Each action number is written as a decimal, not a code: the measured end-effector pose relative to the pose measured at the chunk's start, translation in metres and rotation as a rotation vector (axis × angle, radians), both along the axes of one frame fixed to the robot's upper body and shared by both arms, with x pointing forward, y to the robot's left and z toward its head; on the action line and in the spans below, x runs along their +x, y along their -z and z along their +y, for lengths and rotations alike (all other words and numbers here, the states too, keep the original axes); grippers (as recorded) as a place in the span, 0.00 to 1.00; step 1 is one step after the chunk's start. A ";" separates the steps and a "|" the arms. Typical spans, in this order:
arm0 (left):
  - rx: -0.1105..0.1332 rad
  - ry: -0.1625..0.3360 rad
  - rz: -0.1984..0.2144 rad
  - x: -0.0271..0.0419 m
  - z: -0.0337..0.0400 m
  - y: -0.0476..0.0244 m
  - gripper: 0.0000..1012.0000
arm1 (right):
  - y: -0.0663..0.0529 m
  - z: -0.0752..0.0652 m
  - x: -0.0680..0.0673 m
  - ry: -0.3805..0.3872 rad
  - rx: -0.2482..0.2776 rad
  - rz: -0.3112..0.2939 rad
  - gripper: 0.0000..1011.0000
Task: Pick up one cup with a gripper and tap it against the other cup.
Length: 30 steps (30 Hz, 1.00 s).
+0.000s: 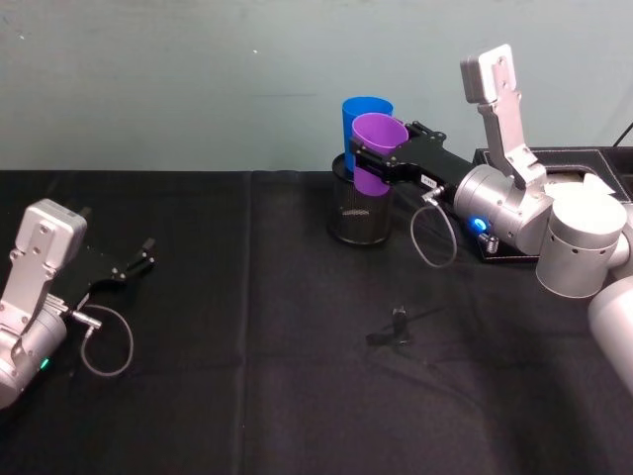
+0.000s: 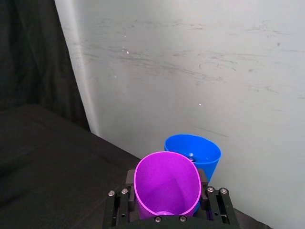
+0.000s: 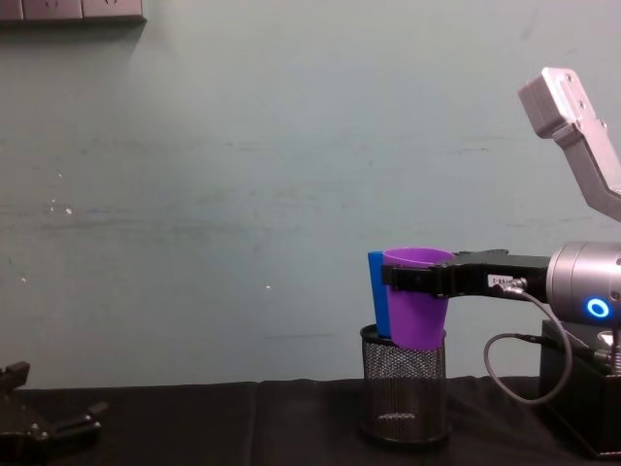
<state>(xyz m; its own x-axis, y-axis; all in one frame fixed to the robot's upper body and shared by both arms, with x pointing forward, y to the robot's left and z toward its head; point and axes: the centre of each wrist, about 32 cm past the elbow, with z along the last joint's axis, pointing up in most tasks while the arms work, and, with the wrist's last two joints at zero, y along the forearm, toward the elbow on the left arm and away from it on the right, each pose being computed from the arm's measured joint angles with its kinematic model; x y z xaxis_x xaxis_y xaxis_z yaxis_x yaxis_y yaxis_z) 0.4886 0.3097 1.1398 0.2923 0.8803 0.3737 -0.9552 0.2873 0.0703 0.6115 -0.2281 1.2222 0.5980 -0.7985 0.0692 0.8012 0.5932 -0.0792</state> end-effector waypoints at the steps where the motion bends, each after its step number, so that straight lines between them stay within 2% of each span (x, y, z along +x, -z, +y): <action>1: 0.000 0.000 0.000 0.0000 0.0000 0.0000 0.99 | 0.000 0.000 0.000 0.000 0.000 0.000 0.73; 30: 0.000 0.000 0.000 0.0000 0.0000 0.0000 0.99 | 0.000 0.000 0.000 0.000 0.000 0.000 0.73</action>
<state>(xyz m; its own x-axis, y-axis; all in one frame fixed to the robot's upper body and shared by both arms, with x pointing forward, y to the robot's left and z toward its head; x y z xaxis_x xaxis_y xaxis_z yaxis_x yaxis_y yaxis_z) 0.4886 0.3097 1.1398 0.2923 0.8803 0.3737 -0.9552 0.2873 0.0703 0.6115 -0.2281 1.2222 0.5980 -0.7985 0.0692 0.8012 0.5932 -0.0792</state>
